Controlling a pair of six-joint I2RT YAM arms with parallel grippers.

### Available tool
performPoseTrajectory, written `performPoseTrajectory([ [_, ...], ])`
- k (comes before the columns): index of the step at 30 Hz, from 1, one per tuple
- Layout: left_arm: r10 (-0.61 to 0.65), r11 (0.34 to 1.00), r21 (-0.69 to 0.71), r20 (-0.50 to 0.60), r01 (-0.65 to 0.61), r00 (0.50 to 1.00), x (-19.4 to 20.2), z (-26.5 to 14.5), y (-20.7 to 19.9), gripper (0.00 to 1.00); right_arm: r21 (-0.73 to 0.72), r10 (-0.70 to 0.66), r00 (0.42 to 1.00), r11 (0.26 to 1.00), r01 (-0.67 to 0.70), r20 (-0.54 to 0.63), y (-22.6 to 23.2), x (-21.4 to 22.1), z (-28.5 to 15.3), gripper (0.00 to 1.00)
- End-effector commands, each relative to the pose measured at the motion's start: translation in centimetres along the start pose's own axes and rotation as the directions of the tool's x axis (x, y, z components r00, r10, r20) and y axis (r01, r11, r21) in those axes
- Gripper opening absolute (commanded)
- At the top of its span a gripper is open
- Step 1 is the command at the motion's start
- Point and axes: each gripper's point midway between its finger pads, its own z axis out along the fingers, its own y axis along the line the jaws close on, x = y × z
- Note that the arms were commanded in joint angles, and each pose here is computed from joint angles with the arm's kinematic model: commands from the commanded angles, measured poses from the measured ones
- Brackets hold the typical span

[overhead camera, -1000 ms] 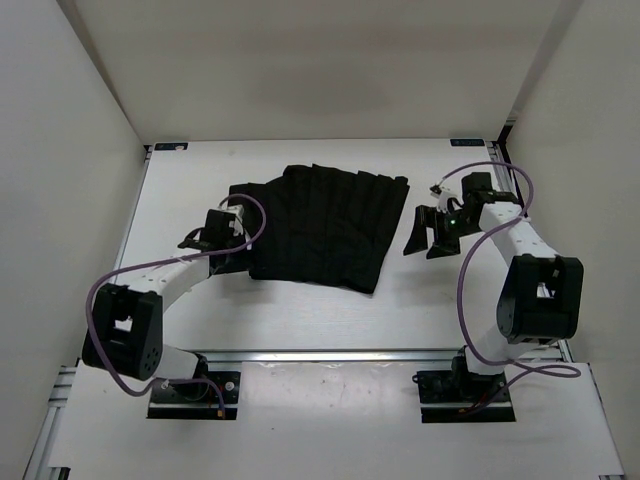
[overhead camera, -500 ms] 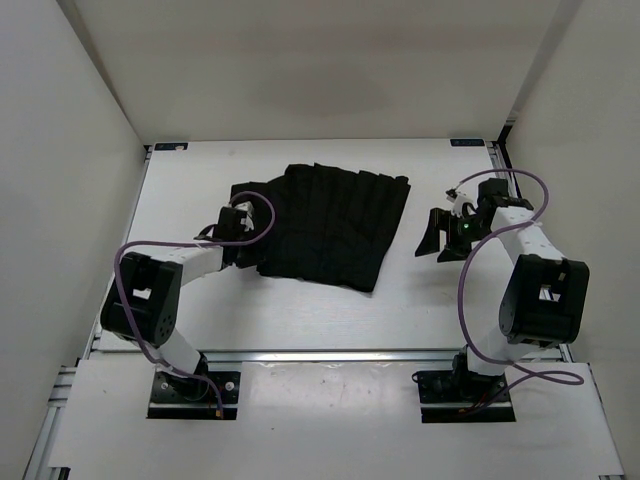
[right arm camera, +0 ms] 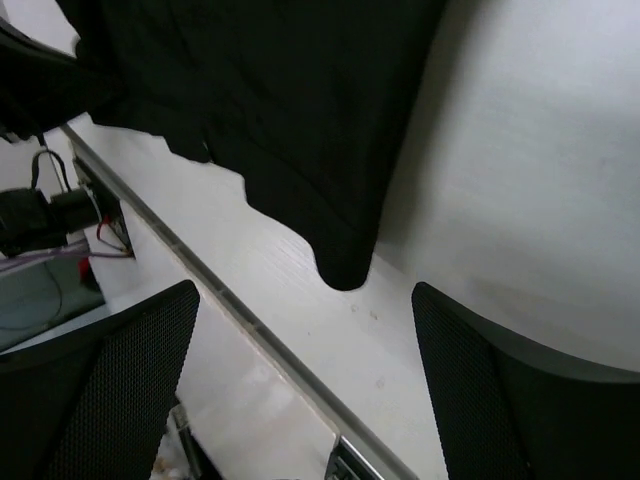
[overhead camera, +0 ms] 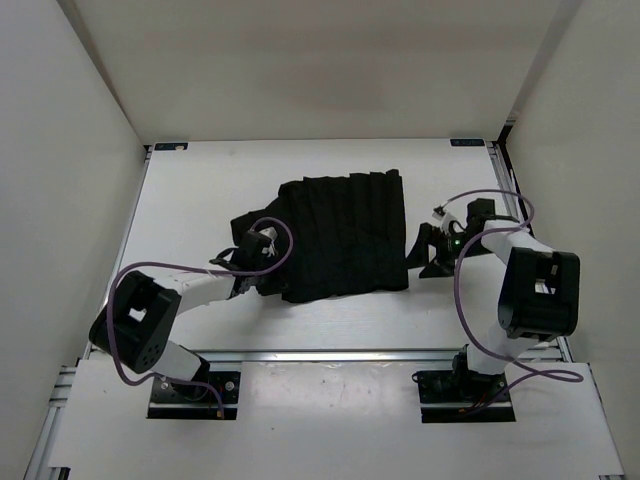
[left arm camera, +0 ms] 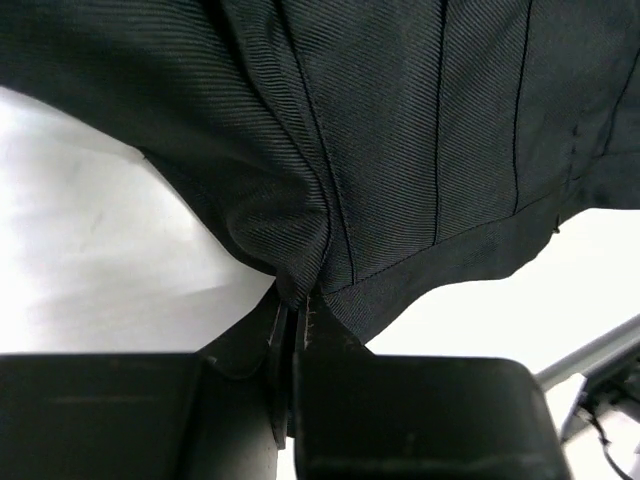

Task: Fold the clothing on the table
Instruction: Fold the skirt

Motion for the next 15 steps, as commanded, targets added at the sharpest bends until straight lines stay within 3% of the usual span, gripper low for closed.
performPoseTrajectory([
  [1, -0.082, 0.996, 0.046, 0.028, 0.081, 0.996, -0.6, -0.9, -0.8, 0.0, -0.033, 0.046, 0.998, 0.998, -0.048, -0.041, -0.3, 2.1, 1.5, 0.92],
  [7, -0.129, 0.99, 0.055, 0.045, 0.126, 0.991, -1.4, -1.1, -0.3, 0.05, 0.026, 0.036, 0.995, 0.999, -0.034, -0.097, -1.9, 4.6, 3.5, 0.91],
  [15, -0.125, 0.99, 0.075, 0.035, 0.122, 0.992, -0.7, -1.1, -0.8, 0.13, 0.083, 0.057, 0.997, 0.995, -0.052, -0.059, -3.4, 3.8, 5.5, 0.87],
])
